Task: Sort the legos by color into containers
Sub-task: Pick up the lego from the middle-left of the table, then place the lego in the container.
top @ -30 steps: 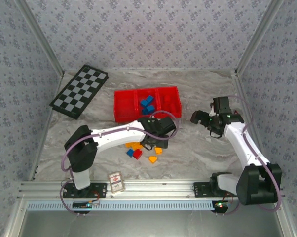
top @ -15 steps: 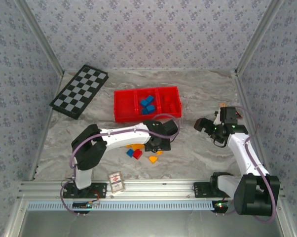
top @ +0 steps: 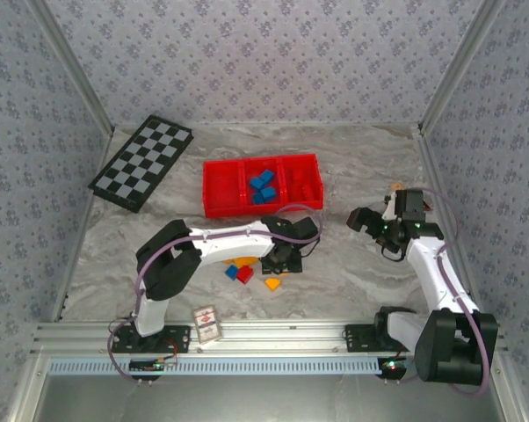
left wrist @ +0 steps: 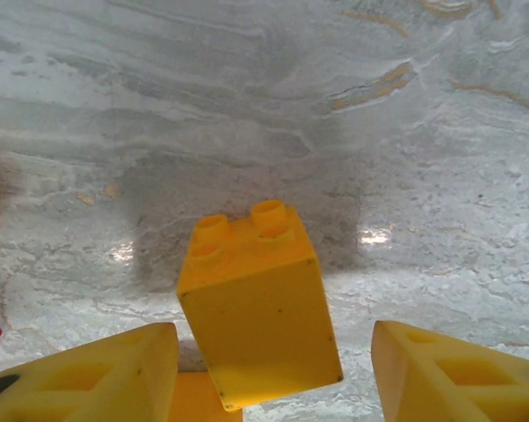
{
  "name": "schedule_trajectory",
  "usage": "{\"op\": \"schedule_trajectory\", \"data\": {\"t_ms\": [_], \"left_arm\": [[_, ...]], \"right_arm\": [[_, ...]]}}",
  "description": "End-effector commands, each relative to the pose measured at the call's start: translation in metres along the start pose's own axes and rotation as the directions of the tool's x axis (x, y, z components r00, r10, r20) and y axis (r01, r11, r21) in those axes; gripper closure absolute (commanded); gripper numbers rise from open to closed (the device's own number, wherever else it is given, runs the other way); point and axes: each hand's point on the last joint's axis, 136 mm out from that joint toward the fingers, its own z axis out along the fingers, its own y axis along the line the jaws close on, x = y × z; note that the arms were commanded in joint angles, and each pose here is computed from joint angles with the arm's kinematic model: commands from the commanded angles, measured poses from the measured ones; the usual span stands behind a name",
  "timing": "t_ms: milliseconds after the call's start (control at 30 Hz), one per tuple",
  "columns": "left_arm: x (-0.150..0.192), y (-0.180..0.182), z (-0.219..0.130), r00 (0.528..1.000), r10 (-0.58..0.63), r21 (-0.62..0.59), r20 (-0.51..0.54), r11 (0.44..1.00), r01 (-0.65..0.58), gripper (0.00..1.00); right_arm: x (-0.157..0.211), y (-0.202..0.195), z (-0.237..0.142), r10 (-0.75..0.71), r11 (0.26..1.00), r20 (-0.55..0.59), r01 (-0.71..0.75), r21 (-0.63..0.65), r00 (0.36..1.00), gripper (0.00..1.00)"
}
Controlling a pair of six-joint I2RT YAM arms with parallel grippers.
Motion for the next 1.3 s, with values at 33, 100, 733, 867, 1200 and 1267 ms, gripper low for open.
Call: {"op": "schedule_trajectory", "data": {"t_ms": [33,100,733,867,1200,1267], "left_arm": [[-0.002,0.003,0.007,1.0,-0.019,-0.001,-0.008,1.0,0.019,0.45],[-0.005,0.007,0.007,1.0,-0.024,0.0,-0.002,1.0,0.024,0.48],[-0.032,0.014,-0.006,0.994,0.033,0.088,0.1,0.995,-0.042,0.66],[-0.059,0.036,-0.039,0.983,0.046,0.043,0.18,0.998,-0.055,0.66],[-0.152,0.112,-0.139,0.921,0.016,-0.017,0.388,1.0,-0.01,0.66],[-0.17,0.132,-0.149,0.917,-0.007,-0.035,0.398,0.999,0.023,0.64]], "right_arm": [[-0.002,0.001,-0.004,-0.011,1.0,0.013,0.012,-0.013,1.0,0.0],[-0.003,0.002,-0.004,-0.011,1.0,0.012,0.011,-0.013,1.0,0.0],[-0.007,0.001,-0.004,-0.001,1.0,0.013,0.001,-0.003,1.0,0.0],[-0.009,0.001,-0.006,0.001,1.0,0.019,-0.001,-0.002,1.0,0.0],[-0.012,0.004,-0.005,0.004,1.0,0.013,-0.004,-0.013,1.0,0.0],[-0.014,0.005,-0.006,0.002,1.0,0.016,-0.001,-0.012,1.0,0.0]]}}
